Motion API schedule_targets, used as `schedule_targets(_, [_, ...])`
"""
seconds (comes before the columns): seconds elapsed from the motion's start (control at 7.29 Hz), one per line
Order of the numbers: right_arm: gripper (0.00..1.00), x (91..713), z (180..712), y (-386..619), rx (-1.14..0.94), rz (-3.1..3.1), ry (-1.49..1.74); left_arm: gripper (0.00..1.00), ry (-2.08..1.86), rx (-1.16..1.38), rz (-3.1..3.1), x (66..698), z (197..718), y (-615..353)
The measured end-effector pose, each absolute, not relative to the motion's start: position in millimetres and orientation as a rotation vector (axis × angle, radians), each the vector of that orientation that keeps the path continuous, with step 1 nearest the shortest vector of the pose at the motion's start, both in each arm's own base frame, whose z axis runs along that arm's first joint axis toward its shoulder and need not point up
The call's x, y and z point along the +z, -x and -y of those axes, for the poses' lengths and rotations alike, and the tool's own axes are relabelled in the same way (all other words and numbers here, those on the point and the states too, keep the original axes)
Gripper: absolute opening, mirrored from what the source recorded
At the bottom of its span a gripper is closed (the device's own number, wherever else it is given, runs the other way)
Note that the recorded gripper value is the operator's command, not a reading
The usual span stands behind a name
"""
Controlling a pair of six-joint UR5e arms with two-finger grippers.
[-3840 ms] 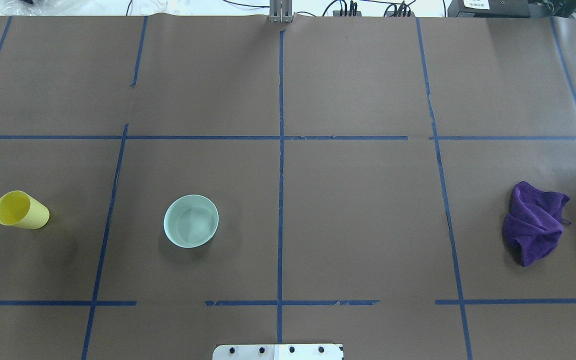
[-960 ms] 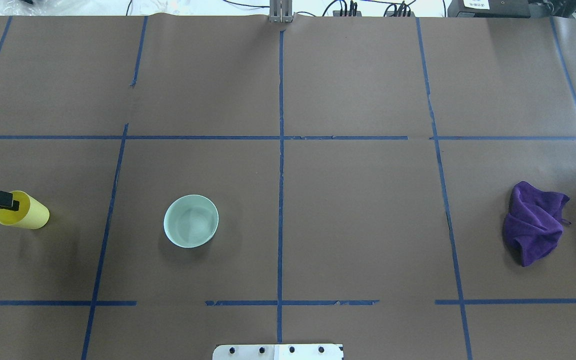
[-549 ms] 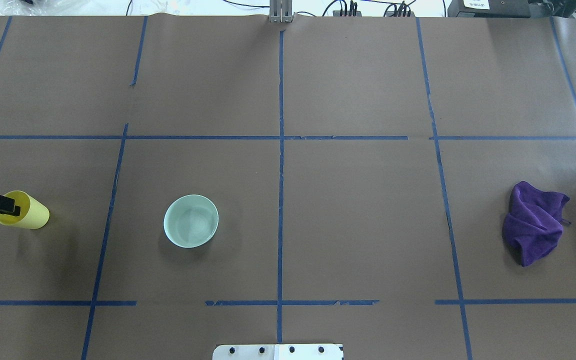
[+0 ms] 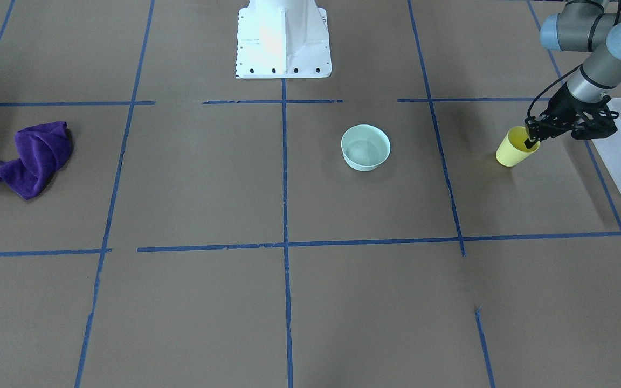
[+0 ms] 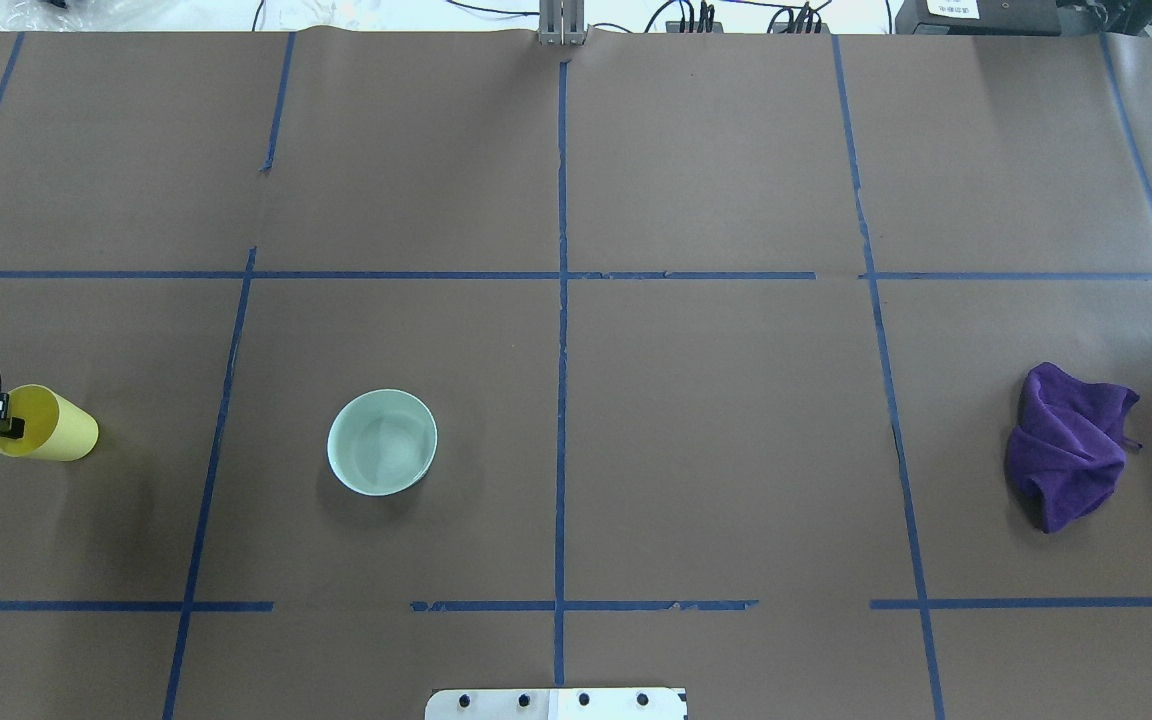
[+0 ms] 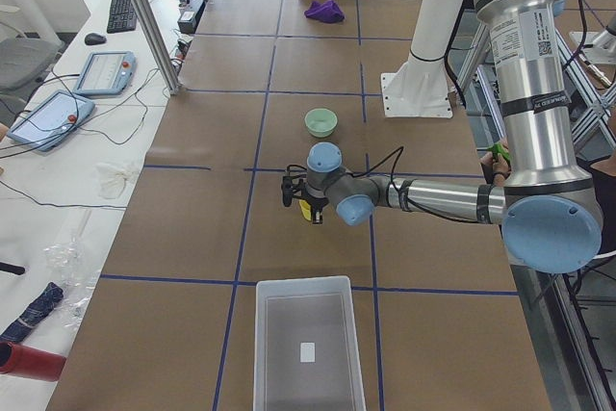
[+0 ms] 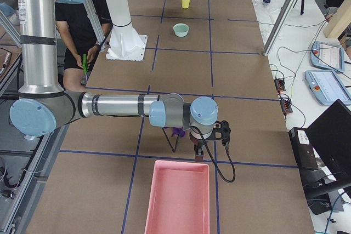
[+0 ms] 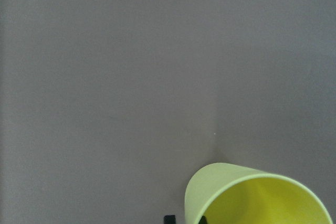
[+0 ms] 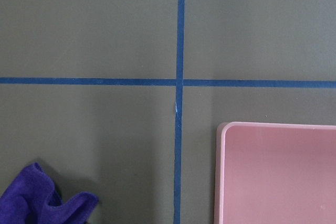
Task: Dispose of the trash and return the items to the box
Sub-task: 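Lower the left gripper onto the yellow cup and close on it, then lift the yellow cup with the left gripper toward the clear bin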
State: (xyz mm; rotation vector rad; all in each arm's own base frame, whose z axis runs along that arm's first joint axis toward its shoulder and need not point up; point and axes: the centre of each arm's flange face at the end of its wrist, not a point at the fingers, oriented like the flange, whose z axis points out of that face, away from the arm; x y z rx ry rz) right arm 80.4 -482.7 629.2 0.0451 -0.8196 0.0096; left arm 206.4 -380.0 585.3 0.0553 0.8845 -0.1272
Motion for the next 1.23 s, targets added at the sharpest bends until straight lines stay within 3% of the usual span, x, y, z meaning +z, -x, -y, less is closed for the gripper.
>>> schedule_targets(0.69, [1.00,586,490,-51,0.092,0.914,-0.019,0.00,-0.176,-0.097,-0.896,526,388,-144])
schedule_targets(1.23, [1.00,539,492,25,-0.030,0.961,-0.066,0.00,-0.309,0.017,-0.679,496,466,-18])
